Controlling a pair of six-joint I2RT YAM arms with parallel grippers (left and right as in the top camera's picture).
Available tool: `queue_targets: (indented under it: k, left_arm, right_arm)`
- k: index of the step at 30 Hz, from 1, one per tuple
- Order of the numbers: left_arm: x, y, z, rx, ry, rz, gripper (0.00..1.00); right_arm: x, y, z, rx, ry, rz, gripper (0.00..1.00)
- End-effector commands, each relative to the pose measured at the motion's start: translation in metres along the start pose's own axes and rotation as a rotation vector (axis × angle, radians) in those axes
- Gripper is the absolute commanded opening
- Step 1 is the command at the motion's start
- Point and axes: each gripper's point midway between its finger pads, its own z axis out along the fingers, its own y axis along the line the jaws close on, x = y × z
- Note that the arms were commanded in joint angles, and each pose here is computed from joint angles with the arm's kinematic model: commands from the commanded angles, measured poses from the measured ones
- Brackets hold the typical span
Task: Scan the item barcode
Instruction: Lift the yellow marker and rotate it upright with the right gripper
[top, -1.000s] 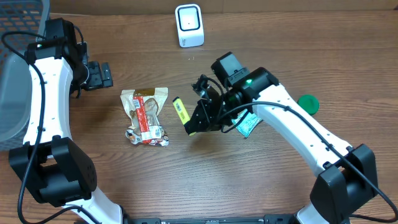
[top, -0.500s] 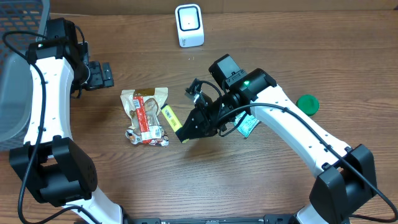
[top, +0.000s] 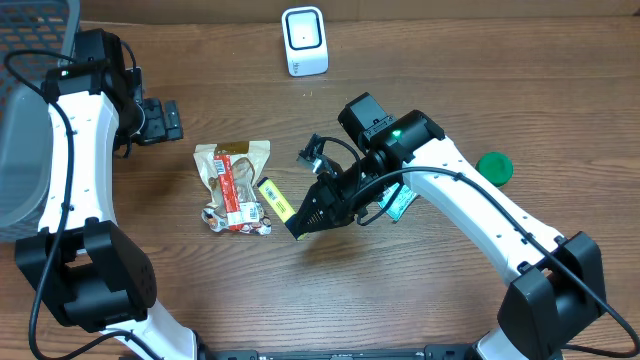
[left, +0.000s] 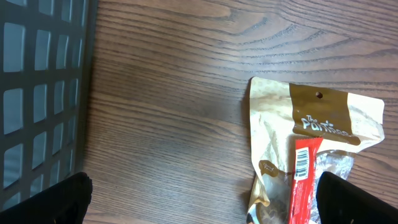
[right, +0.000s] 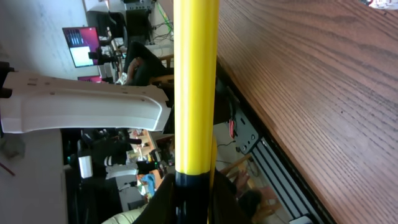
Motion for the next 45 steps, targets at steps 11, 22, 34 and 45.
queue_targets:
  k: [11, 22, 34, 45]
  left_arm:
    - [-0.007, -0.004, -0.013, 0.01, -0.041, 0.02, 1.0]
    - [-0.007, -0.004, -0.013, 0.011, -0.041, 0.02, 1.0]
    - [-0.007, -0.004, -0.013, 0.011, -0.041, 0.021, 1.0]
    - [-0.007, -0.004, -0.013, 0.011, -0.041, 0.021, 1.0]
  right_arm:
    - [0.0, 0.005, -0.002, 0.005, -0.011, -0.062, 0.04]
    - [-0.002, -0.008, -0.002, 0.078, -0.02, -0.061, 0.04]
    - [-0.009, -0.03, -0.006, 0.214, -0.046, -0.073, 0.04]
    - [-0.023, -0.069, -0.021, 0.461, -0.104, -0.093, 0.04]
